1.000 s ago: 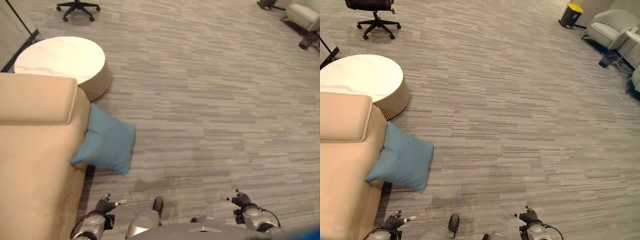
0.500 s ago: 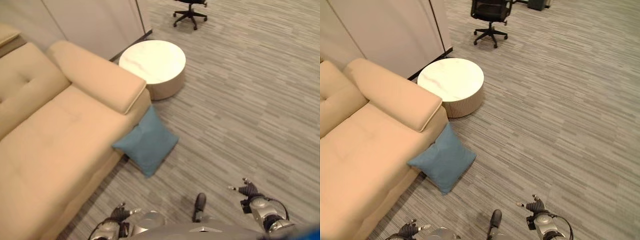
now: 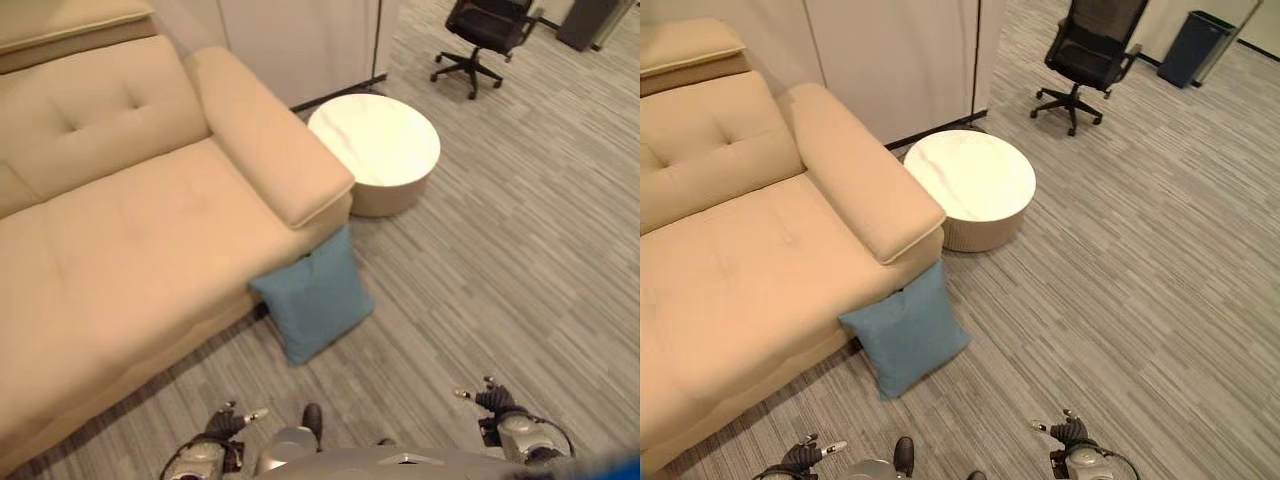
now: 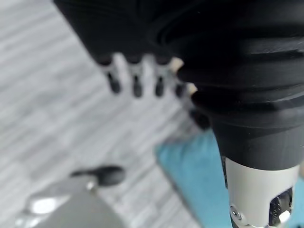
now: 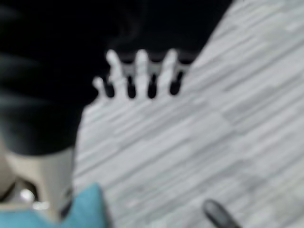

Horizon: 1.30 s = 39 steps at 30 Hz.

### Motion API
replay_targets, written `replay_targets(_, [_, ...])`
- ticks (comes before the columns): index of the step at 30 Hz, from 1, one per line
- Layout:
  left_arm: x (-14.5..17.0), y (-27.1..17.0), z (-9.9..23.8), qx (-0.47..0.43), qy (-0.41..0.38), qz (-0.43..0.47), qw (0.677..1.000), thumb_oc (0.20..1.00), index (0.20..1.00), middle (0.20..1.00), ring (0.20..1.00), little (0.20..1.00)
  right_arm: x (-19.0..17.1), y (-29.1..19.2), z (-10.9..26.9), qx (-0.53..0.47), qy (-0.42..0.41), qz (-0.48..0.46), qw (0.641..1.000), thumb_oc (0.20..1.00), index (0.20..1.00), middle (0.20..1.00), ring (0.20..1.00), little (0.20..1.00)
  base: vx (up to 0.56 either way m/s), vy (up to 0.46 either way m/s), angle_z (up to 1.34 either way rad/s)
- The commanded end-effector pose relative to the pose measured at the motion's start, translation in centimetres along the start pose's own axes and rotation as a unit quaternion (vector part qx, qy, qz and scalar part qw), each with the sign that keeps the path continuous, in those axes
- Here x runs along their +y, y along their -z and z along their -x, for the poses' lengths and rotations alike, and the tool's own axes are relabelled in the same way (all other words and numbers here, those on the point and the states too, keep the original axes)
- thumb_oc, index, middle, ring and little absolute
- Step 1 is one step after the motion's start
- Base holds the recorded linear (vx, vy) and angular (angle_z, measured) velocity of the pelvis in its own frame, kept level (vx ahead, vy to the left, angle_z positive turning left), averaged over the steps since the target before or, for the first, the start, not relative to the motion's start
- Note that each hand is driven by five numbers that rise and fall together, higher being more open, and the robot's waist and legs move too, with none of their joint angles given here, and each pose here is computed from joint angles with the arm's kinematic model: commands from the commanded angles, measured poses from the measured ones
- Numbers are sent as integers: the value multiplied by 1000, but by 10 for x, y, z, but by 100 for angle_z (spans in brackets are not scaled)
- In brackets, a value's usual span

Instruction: Pick up all the scattered cushions and arrange them neatly on the sofa.

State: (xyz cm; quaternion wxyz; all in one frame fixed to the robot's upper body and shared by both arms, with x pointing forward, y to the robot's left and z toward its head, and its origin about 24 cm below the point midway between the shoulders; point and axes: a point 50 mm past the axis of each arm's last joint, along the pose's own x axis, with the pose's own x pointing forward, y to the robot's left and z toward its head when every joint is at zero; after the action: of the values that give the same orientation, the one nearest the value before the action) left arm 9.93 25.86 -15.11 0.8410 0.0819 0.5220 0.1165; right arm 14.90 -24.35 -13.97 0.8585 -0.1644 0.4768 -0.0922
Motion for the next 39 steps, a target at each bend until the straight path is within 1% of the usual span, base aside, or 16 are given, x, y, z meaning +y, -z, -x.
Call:
replay_targets(1, [4, -5, -2, -3, -3, -9, 1000, 1000, 1000, 1000, 1000, 1000, -10, -12, -2, -27, 11, 5, 1000, 1000, 1000, 1000, 1000, 1000, 147, 31, 74])
replay_targets(9, [-1, -6, -2, -9, -5, -3, 1000, 1000, 1000, 1000, 1000, 1000, -10, -16, -3, -34, 9, 6, 999, 1000, 1000, 1000, 1000, 1000, 224, -74, 79])
replay_targets(16, [3, -2, -1, -3, -16, 4, 1000, 1000, 1000, 1000, 1000, 1000, -14, -10, -2, -28, 12, 9, 999, 1000, 1000, 1000, 1000, 1000, 176, -165, 79])
replay_targets(24, [-7, -22, -4, -36, -4, 9, 999, 1000, 1000, 1000, 1000, 1000, -23, -18, -3, -46, 23, -2, 999, 1000, 1000, 1000, 1000, 1000, 65, -134, 45])
replay_targets(28, [-15, -30, -4, -50, 13, 0, 999, 1000, 1000, 1000, 1000, 1000, -28, -11, -2, -36, 30, -10, 999, 1000, 1000, 1000, 1000, 1000, 66, -39, 73])
replay_targets(32, [-8, -25, -4, -43, 5, 3, 999, 1000, 1000, 1000, 1000, 1000, -19, -24, -3, -56, 17, 2, 998, 1000, 1000, 1000, 1000, 1000, 108, 66, 7])
replay_targets(34, [-4, -36, -5, -62, -1, 4, 998, 1000, 1000, 1000, 1000, 1000, -15, -42, -4, -85, 14, 1, 996, 1000, 1000, 1000, 1000, 1000, -80, 99, -29])
replay_targets(35, [-3, -62, -6, -108, -8, 18, 994, 1000, 1000, 1000, 1000, 1000, -15, -64, -4, -123, 21, -6, 992, 1000, 1000, 1000, 1000, 1000, -130, 66, -16])
replay_targets(36, [-3, -62, -6, -108, -8, 18, 994, 1000, 1000, 1000, 1000, 1000, -15, -64, -4, -123, 21, -6, 992, 1000, 1000, 1000, 1000, 1000, -213, 74, -3])
replay_targets(37, [-5, -92, -4, -162, -10, 39, 986, 1000, 1000, 1000, 1000, 1000, -18, -87, -3, -159, 31, -14, 987, 1000, 1000, 1000, 1000, 1000, -169, 35, -3])
replay_targets(39, [-5, -122, 1, -219, -14, 69, 973, 1000, 1000, 1000, 1000, 1000, -25, -110, -1, -198, 51, -25, 979, 1000, 1000, 1000, 1000, 1000, -189, 32, 2])
